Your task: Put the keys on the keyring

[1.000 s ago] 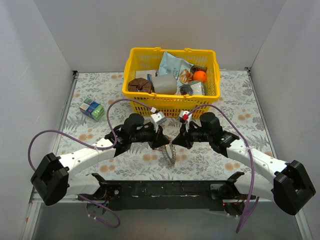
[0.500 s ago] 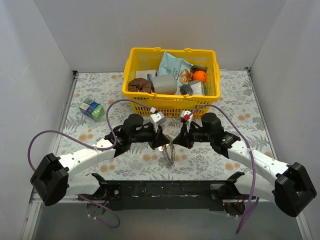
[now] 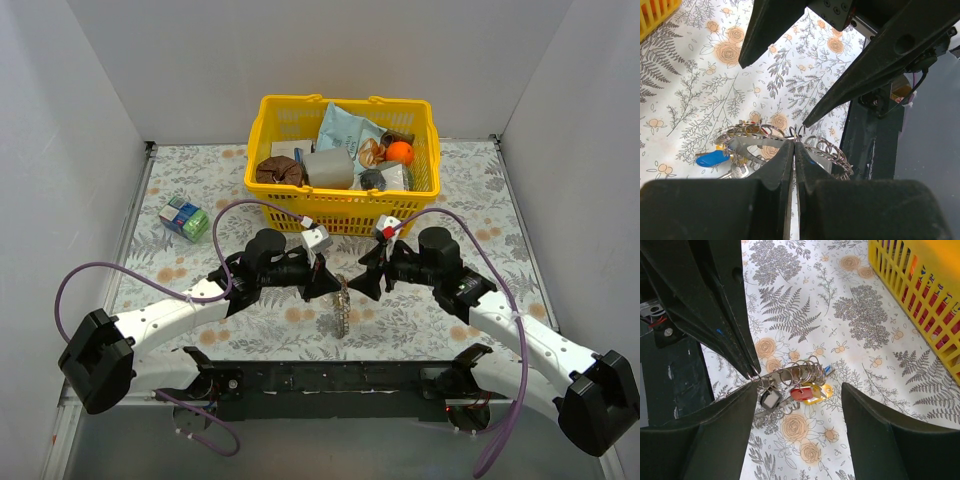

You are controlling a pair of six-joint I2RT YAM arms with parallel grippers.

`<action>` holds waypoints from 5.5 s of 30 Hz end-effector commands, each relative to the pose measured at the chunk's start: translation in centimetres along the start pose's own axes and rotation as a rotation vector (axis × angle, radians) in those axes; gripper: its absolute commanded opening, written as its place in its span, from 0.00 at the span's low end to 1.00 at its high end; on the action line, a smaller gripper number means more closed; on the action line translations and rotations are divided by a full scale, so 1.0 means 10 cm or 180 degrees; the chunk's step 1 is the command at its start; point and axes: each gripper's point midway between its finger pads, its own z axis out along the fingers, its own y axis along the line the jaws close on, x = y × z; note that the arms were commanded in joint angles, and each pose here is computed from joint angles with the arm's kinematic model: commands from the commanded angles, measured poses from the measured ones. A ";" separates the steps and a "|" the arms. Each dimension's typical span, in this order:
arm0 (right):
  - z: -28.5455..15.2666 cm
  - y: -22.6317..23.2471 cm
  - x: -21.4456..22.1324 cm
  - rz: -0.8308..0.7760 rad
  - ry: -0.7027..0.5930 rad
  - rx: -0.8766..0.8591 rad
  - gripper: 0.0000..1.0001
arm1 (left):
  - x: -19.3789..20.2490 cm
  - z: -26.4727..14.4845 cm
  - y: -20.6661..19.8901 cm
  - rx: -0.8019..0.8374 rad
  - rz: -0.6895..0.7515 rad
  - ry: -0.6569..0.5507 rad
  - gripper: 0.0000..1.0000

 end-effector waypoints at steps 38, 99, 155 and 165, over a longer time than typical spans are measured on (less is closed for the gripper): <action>-0.06 0.56 -0.16 -0.0137 -0.0301 -0.1086 0.07 | -0.35 -0.16 -0.36 0.0464 0.0447 -0.0511 0.00; -0.09 0.28 0.54 0.0549 0.0665 -0.0254 0.01 | 0.26 0.41 -0.13 0.0893 0.0236 0.0257 0.43; -0.26 0.25 0.17 0.0499 -0.0189 0.0063 0.63 | -0.02 0.40 -0.35 0.1062 0.0104 -0.0478 0.00; -0.25 0.31 0.18 0.0486 -0.0218 -0.0049 0.40 | -0.10 0.33 -0.41 0.1111 0.0070 -0.0682 0.00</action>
